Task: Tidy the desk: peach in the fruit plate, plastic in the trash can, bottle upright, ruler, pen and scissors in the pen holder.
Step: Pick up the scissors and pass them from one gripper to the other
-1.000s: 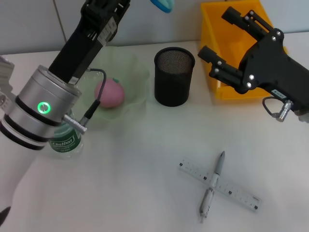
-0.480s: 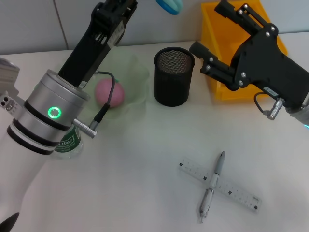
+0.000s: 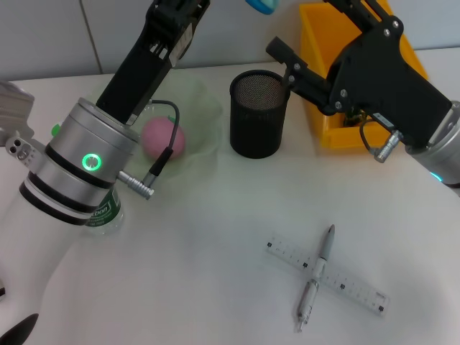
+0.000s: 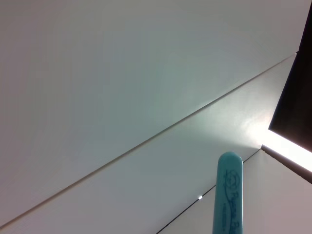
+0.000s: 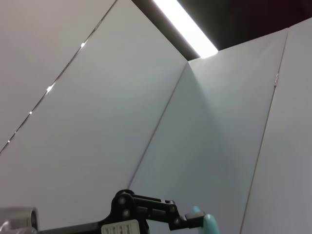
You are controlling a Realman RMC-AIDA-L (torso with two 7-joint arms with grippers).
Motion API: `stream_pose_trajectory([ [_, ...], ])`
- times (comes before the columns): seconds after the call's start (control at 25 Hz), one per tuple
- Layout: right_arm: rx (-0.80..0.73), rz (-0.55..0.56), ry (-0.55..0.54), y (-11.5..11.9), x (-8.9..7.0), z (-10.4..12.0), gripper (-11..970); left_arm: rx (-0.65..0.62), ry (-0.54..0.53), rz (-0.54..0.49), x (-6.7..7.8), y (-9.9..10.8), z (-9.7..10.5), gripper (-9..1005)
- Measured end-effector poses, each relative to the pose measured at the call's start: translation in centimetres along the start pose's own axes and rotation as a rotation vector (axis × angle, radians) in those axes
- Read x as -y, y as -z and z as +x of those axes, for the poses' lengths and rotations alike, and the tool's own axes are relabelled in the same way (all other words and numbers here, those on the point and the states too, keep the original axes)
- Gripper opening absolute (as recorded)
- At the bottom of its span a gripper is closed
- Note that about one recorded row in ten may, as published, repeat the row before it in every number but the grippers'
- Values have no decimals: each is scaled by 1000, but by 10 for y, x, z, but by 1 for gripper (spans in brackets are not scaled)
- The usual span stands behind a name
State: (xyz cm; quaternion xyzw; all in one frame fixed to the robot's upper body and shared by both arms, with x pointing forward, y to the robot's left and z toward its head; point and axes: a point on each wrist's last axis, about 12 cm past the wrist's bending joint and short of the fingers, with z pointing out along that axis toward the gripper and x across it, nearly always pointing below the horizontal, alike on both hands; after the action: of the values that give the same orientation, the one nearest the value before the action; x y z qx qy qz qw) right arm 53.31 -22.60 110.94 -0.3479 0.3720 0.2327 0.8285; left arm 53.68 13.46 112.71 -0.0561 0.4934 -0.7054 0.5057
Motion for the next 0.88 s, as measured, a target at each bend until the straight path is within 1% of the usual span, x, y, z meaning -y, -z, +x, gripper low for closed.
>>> stream_pose_trajectory([
  [0.44, 20, -19, 4, -13, 3, 1, 752, 4, 2, -1, 0, 0, 0, 358],
  [0.88, 30, -19, 26, -19, 4, 1, 752, 9, 20, -2, 1, -3, 0, 364],
])
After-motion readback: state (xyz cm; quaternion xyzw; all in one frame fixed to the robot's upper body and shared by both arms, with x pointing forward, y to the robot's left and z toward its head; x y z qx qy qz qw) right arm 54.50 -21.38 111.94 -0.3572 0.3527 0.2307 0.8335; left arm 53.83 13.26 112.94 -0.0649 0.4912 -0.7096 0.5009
